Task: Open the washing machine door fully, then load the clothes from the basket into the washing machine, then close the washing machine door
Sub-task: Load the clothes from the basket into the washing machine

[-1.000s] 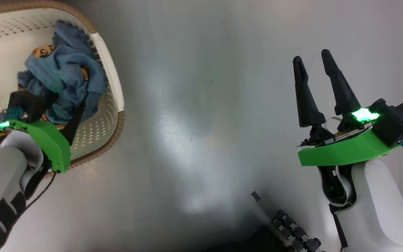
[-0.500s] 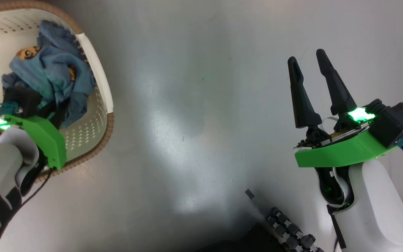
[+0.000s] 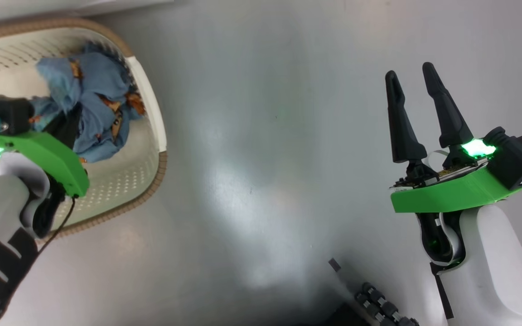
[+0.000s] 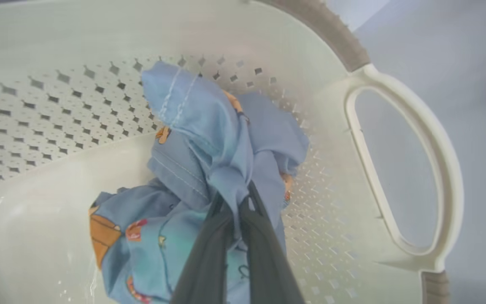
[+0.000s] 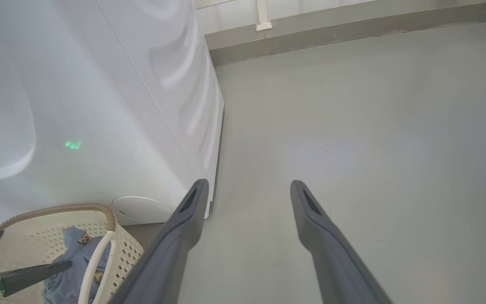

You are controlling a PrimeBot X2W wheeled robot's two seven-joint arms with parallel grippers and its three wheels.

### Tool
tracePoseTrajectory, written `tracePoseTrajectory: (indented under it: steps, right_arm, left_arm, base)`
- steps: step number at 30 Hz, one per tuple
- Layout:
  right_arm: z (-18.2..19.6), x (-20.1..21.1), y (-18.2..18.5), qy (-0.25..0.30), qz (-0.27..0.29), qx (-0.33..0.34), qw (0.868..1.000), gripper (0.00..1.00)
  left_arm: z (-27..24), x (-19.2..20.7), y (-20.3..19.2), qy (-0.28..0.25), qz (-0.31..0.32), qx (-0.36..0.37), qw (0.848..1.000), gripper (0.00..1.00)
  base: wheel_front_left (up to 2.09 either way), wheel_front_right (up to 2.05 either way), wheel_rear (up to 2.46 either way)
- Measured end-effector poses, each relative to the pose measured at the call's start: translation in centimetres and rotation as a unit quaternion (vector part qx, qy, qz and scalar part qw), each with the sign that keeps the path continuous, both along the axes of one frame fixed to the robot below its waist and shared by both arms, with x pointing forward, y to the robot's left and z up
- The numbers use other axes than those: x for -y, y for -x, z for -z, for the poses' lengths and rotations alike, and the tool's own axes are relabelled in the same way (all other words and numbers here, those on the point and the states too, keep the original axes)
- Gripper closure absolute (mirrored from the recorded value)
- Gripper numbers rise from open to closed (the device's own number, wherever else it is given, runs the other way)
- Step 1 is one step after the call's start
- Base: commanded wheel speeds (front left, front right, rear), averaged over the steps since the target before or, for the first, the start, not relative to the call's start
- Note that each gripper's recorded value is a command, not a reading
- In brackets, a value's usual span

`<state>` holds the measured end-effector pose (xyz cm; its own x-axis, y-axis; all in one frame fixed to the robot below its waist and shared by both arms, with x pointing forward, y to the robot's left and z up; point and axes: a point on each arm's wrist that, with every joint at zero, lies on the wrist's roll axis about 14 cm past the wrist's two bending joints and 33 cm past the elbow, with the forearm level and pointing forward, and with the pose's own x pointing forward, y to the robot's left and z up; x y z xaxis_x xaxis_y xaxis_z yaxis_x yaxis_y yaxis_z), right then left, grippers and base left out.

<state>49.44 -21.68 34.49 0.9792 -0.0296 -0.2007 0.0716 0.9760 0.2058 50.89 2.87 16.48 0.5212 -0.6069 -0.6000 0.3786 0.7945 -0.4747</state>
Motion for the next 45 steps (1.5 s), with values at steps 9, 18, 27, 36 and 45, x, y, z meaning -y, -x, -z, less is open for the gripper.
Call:
tracePoseTrajectory:
  steps: [9, 18, 27, 36, 45]
  right_arm:
    - [-3.3, -0.4, 0.1, 0.004, -0.004, 0.032, 0.999, 0.00]
    - [-5.9, -1.3, 1.9, 0.007, -0.012, 0.045, 0.999, 0.00]
    - [-8.7, -1.7, 3.5, 0.008, -0.020, 0.068, 0.997, 0.00]
    - [-10.7, -2.1, 5.1, 0.012, -0.034, 0.084, 0.996, 0.00]
    - [-11.7, -2.6, 6.8, 0.014, -0.046, 0.090, 0.995, 0.00]
  left_arm:
    - [-5.0, -2.9, -0.4, 0.009, -0.080, 0.042, 0.996, 1.00]
    - [-11.9, -5.7, -0.4, 0.016, -0.142, 0.116, 0.983, 1.00]
    - [-18.9, -9.4, 0.2, 0.008, -0.193, 0.206, 0.959, 1.00]
    - [-25.0, -12.7, 2.0, -0.002, -0.236, 0.286, 0.929, 1.00]
    - [-29.0, -15.2, 5.7, -0.016, -0.271, 0.337, 0.901, 1.00]
  base:
    - [0.00, 0.00, 0.00]
    - [0.00, 0.00, 0.00]
    - [0.00, 0.00, 0.00]
    - [0.00, 0.00, 0.00]
    - [0.00, 0.00, 0.00]
